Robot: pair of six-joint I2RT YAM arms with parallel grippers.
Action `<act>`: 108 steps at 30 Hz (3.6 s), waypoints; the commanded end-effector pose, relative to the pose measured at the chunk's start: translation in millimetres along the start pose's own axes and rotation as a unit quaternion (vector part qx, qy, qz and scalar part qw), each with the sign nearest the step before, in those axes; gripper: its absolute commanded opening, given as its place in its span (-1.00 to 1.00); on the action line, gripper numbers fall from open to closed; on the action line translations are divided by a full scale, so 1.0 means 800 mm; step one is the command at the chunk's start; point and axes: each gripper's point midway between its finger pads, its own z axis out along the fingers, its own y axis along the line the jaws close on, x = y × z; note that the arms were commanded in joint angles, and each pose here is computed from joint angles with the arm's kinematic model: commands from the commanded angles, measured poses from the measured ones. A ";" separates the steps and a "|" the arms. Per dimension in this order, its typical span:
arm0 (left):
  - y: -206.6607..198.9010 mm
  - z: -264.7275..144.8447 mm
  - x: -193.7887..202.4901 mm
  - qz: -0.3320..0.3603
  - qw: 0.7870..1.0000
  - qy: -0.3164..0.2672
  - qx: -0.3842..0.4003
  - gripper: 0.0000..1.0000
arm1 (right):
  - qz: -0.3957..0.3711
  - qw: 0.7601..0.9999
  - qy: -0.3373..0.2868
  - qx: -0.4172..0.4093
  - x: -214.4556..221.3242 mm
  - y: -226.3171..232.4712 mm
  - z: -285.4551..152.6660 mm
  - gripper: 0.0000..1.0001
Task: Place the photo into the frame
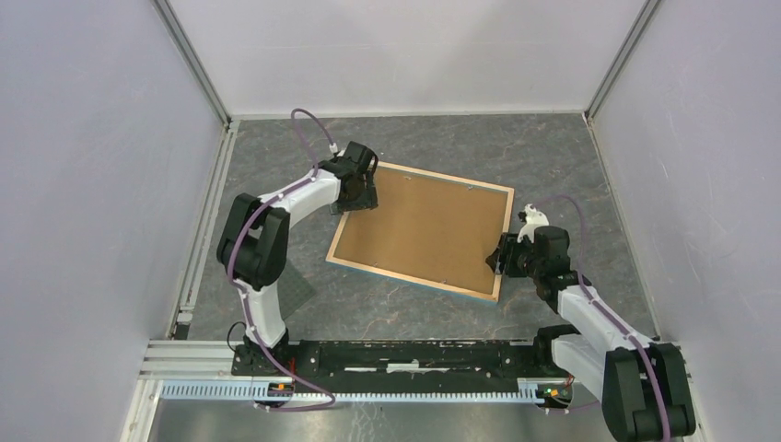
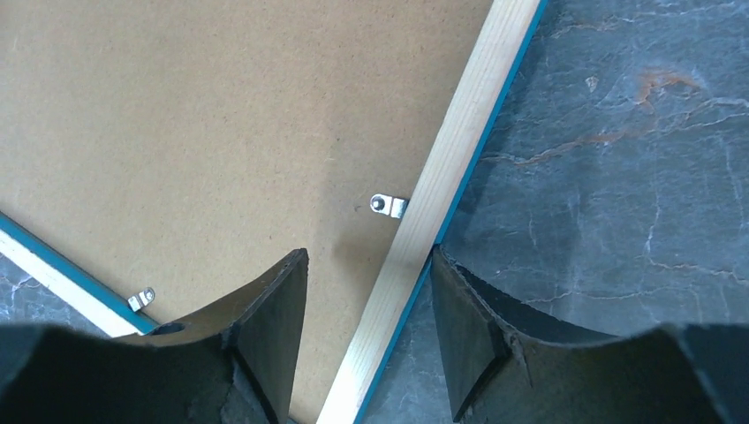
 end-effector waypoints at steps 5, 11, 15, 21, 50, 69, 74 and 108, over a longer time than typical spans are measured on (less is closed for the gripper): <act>-0.037 -0.092 0.000 -0.012 0.989 -0.043 0.144 1.00 | -0.038 0.999 -0.032 -0.002 -0.049 0.014 -0.019 0.23; -0.052 -0.150 0.085 -0.024 0.976 -0.015 0.214 1.00 | -0.056 0.998 -0.038 -0.015 -0.078 0.026 -0.022 0.25; -0.082 -0.176 0.144 -0.052 0.961 0.022 0.271 1.00 | -0.059 0.997 -0.054 -0.018 -0.095 0.032 -0.030 0.25; -0.105 -0.164 0.224 -0.197 0.941 0.106 0.253 1.00 | -0.058 0.996 -0.067 -0.010 -0.097 0.033 -0.047 0.24; -0.106 -0.042 0.276 -0.278 0.950 0.134 0.047 -0.53 | -0.074 0.994 -0.072 0.033 -0.090 0.013 -0.062 0.22; 0.024 -0.089 0.153 0.180 0.983 -0.035 -0.015 -0.95 | -0.070 0.996 -0.033 0.044 -0.102 0.002 -0.013 0.19; 0.029 -0.064 0.162 0.175 0.984 -0.016 -0.016 -0.95 | -0.083 0.996 0.012 0.025 -0.091 0.008 0.007 0.15; 0.039 -0.040 0.152 0.154 0.986 0.013 -0.061 -0.95 | -0.200 0.970 0.128 0.052 0.007 0.032 0.029 0.00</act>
